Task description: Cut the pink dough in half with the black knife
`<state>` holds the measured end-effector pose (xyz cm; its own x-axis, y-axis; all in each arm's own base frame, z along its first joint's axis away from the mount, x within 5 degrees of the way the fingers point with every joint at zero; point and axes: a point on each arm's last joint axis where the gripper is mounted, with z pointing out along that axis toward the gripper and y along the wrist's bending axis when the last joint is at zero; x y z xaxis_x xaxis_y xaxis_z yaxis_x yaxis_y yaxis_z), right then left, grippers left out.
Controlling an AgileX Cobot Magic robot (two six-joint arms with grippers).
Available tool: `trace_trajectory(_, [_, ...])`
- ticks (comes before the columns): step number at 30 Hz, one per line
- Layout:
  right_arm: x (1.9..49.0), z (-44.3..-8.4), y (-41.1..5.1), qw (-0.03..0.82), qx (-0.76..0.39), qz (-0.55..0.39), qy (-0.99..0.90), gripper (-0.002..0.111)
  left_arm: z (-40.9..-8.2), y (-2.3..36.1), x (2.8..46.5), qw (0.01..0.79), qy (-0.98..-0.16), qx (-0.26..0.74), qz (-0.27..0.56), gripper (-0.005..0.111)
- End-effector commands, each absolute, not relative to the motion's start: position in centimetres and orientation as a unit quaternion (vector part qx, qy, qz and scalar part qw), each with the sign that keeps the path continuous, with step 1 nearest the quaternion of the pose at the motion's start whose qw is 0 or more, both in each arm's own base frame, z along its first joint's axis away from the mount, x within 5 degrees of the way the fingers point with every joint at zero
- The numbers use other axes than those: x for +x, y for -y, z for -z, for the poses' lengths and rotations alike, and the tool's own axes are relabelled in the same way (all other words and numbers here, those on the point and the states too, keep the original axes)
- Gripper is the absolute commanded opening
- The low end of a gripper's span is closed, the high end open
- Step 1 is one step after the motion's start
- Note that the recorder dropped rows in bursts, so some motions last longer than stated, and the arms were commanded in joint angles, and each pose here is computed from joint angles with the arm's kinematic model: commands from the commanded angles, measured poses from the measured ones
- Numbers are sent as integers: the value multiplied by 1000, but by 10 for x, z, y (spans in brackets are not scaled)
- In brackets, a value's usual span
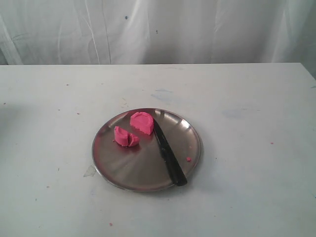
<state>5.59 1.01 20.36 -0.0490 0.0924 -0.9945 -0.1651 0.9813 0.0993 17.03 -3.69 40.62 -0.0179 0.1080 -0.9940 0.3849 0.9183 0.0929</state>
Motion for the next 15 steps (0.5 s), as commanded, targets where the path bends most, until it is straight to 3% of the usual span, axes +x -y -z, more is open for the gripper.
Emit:
trace_trajectory(1, [56, -203, -10, 694, -25, -88, -714, 0, -411, 33, 165, 692, -700, 133, 113, 0])
trace_trajectory(3, [56, -203, -10, 694, -25, -88, -714, 0, -404, 33, 154, 670, -721, 127, 118, 0])
trace_trajectory(5, [56, -203, -10, 694, -25, -88, -714, 0, -374, 23, 140, 622, -774, 69, 100, 0])
trace_trajectory(8, [56, -203, -10, 694, -25, -88, -714, 0, -320, 9, 120, 609, -790, -17, 72, 0])
trace_trajectory(11, [56, -203, -10, 694, -25, -88, -714, 0, -260, 7, 94, 606, -794, -10, 52, 0])
trace_trajectory(15, [56, -203, -10, 694, -25, -88, -714, 0, -221, 6, 75, 605, -795, 28, 24, 0])
